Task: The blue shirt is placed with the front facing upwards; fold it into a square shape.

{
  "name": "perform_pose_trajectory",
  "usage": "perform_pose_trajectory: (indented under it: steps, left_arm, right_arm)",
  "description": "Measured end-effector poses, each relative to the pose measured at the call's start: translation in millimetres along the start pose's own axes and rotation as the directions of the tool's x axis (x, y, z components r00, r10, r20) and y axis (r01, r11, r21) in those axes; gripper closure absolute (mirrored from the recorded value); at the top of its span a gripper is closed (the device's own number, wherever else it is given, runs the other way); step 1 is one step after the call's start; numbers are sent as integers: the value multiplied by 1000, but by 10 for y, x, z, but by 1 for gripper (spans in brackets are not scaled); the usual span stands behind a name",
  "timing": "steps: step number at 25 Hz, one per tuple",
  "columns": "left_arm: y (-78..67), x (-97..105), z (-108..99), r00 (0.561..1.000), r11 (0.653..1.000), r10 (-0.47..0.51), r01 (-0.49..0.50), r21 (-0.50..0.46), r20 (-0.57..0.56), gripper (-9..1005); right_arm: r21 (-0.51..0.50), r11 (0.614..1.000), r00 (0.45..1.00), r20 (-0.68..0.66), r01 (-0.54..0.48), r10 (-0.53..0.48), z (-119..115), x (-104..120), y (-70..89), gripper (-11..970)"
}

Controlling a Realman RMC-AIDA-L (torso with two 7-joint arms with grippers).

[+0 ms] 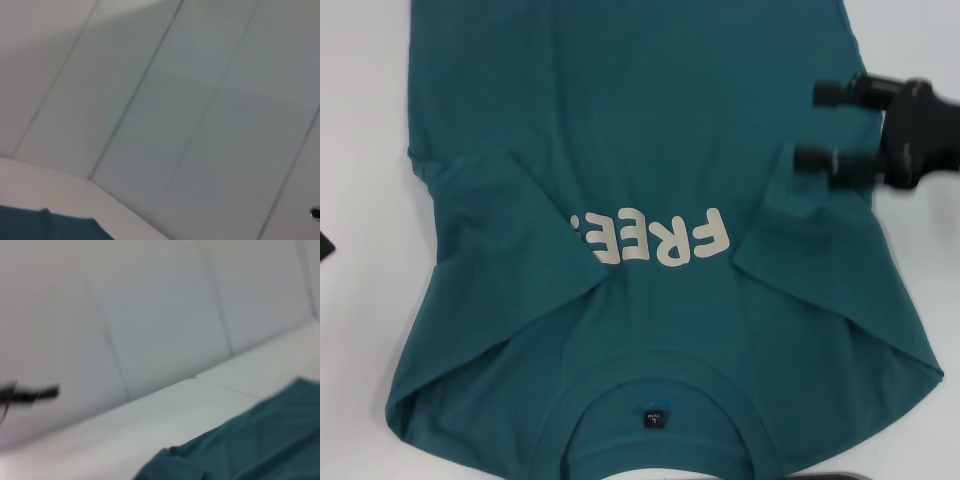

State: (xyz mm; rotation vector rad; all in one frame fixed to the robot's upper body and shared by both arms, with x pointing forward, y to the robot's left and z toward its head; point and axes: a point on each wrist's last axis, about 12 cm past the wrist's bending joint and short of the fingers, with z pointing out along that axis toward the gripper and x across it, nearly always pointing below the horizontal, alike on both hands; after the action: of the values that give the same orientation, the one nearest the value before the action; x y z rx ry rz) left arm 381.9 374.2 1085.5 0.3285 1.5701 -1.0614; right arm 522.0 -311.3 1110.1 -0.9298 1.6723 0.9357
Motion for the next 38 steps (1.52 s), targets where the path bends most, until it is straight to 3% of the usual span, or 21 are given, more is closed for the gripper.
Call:
perform_pose_trajectory:
  steps: [3,7,11,14,17,20,23,25,26,27,28,30,38]
  left_arm:
    - [-2,-28,22,1000,1000,3,-3,24,-28,54]
    - [-2,-3,43,1000,1000,15,-14,21,-16,54]
    - [-76,143,54,992,992,123,-123,-12,26,54]
    - [-150,276,49,991,991,131,-130,-19,39,54]
    - [-193,379,39,999,999,44,-44,2,27,54]
    - [-206,428,19,991,992,-127,128,16,-39,54]
    - [-192,447,-20,927,935,-352,354,-5,-132,55]
    - [-180,460,-37,866,879,-474,475,-34,-158,55]
    - [-168,462,-53,820,835,-549,547,-61,-163,55]
    - [-165,460,-63,795,811,-584,581,-72,-163,55]
    - [-165,460,-63,795,811,-584,581,-72,-163,55]
    - [-155,446,-120,710,730,-683,673,-117,-172,55]
    - [-79,445,-224,595,628,-778,741,-237,-203,55]
  right_arm:
    - [8,982,982,15,188,-188,-62,164,148,63]
    - [31,973,968,98,229,-231,-147,311,278,35]
    - [14,982,967,176,186,-186,-173,329,372,35]
    - [-21,994,981,162,109,-105,-147,333,381,35]
    - [-39,999,987,158,35,-28,-127,336,383,36]
    - [-43,996,984,156,-76,82,-144,307,351,36]
    - [-39,976,965,143,-216,220,-162,257,283,36]
    - [-29,959,950,133,-280,282,-148,231,230,36]
    - [-25,951,943,127,-307,308,-136,222,207,36]
    - [-24,945,938,120,-326,326,-122,211,189,36]
    - [-24,940,933,114,-342,342,-112,201,173,36]
    - [-29,927,922,99,-374,375,-94,177,148,36]
    - [20,885,883,70,-466,464,-146,156,37,37]
